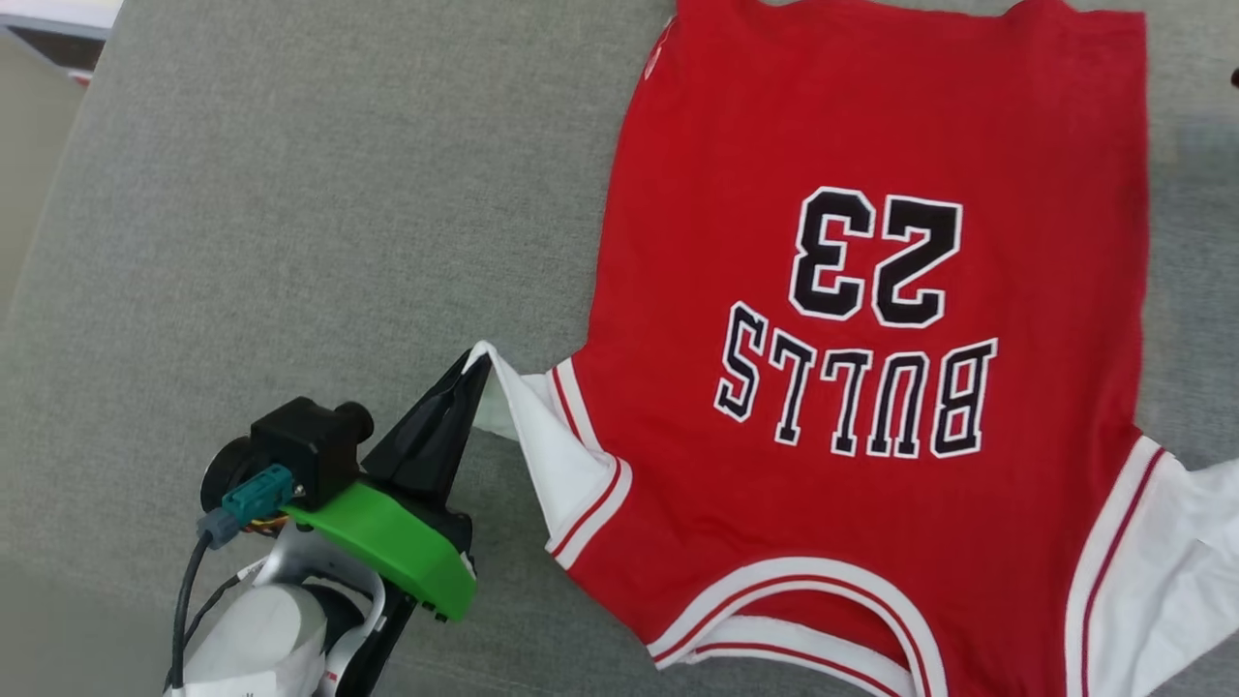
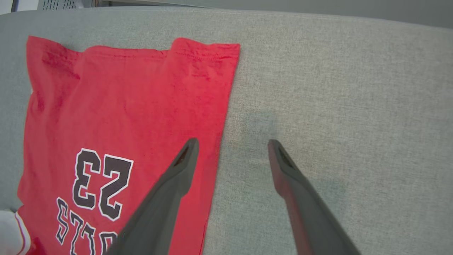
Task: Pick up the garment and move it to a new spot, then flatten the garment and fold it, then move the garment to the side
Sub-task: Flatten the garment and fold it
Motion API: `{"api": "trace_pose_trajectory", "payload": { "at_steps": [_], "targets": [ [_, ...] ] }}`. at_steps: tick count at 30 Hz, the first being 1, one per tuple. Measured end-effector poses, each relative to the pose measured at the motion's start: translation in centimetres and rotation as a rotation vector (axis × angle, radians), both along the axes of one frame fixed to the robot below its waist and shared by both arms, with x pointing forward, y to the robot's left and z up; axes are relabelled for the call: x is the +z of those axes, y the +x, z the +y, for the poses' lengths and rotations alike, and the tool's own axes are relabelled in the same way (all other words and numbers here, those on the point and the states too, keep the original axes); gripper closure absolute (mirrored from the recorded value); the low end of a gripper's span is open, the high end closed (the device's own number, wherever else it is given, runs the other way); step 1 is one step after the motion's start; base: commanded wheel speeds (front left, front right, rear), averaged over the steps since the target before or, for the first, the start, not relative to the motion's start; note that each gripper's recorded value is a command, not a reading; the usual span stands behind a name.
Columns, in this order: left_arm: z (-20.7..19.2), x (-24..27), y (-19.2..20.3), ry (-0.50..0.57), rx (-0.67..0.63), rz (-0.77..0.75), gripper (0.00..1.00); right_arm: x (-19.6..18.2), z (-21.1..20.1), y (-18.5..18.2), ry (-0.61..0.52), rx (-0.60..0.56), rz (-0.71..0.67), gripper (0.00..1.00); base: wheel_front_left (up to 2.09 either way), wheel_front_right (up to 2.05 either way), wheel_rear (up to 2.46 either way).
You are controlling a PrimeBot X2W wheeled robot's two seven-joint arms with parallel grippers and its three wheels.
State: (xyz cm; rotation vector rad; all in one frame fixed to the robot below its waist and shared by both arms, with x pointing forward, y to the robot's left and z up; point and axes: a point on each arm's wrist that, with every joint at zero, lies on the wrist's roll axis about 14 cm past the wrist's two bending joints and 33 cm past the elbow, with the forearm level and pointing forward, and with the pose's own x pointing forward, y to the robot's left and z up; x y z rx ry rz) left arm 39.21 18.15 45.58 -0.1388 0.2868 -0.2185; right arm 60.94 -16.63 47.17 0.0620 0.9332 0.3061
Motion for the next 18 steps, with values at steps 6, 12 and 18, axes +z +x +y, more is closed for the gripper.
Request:
{"api": "trace_pose_trajectory", "payload": {
  "at_steps": [6,12,18],
  "targets": [
    [0.7,-1.2,0.3,0.007,0.024,0.026,1.0,-2.9,2.4,3.1,-0.03,0.004,0.047,0.0,0.0,0.0,0.0],
    [1.7,-2.3,0.4,0.027,0.058,0.048,1.0,-6.5,4.0,4.5,-0.05,0.019,0.091,0.0,0.0,0.0,0.0],
    [2.6,-3.4,0.2,0.041,0.088,0.078,1.0,-9.1,5.8,5.4,-0.044,0.047,0.108,0.0,0.0,0.0,0.0]
  ]
}}
